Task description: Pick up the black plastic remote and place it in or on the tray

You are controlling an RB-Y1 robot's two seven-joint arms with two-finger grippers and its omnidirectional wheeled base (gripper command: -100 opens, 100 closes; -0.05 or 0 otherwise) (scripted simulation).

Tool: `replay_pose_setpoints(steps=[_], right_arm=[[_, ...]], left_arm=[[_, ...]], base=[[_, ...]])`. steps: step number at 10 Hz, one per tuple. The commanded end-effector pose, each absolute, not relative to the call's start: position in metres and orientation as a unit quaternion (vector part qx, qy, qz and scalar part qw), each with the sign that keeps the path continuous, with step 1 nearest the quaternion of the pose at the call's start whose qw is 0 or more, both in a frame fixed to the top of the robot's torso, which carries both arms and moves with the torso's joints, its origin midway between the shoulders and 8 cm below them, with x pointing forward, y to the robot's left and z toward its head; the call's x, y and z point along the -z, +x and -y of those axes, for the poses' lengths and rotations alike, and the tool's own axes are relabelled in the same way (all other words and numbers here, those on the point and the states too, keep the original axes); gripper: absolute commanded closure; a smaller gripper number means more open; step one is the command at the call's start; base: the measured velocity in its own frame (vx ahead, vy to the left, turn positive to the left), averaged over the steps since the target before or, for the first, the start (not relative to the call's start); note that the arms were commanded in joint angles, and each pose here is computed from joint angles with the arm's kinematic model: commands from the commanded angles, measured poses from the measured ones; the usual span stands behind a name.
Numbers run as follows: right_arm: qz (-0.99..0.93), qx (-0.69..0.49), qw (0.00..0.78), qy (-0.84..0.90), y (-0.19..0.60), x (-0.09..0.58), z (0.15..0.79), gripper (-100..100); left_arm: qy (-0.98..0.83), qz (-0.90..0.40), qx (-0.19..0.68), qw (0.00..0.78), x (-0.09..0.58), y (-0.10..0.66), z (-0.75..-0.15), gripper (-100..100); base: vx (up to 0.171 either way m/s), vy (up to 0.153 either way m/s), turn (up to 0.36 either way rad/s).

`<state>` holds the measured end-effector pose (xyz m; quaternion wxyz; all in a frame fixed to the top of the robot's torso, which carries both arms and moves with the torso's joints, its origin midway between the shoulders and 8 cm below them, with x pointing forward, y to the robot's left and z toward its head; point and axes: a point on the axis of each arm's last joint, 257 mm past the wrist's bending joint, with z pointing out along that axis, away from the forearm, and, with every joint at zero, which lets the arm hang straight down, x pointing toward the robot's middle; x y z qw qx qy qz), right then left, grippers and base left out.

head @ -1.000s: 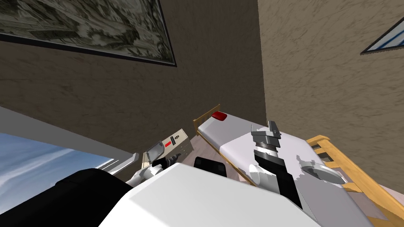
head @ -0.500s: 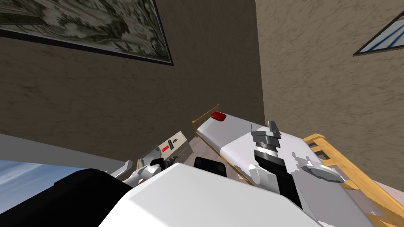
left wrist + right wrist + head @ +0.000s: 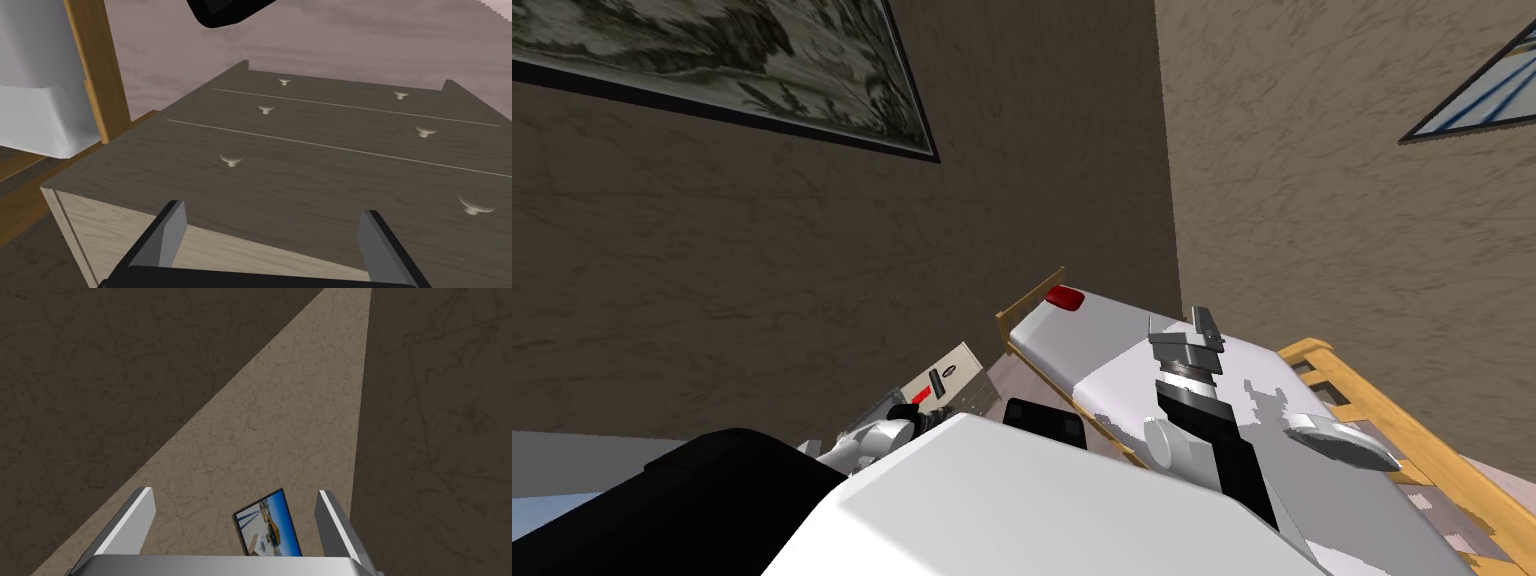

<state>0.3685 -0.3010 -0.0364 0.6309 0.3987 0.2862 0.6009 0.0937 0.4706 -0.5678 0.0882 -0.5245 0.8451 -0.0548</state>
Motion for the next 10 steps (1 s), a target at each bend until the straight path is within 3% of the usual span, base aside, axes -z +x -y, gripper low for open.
replay_pose_setpoints(steps=[1, 5, 10], right_arm=[[-0.286, -0.601, 0.631, 0.399, 0.369, 0.036, 0.301, 0], [-0.286, -0.601, 0.631, 0.399, 0.369, 0.036, 0.301, 0], [-0.286, -0.601, 0.631, 0.399, 0.369, 0.036, 0.301, 0]], left_arm=[[-0.522, -0.849, 0.039, 0.072, 0.572, 0.078, -0.48, -100], [-0.51, -0.86, -0.001, 0.025, 0.574, 0.038, -0.504, -100], [-0.51, -0.86, -0.001, 0.025, 0.574, 0.038, -0.504, -100]], base=[[0.114, 0.071, -0.047], [0.115, 0.079, -0.167], [-0.002, -0.003, 0.01]])
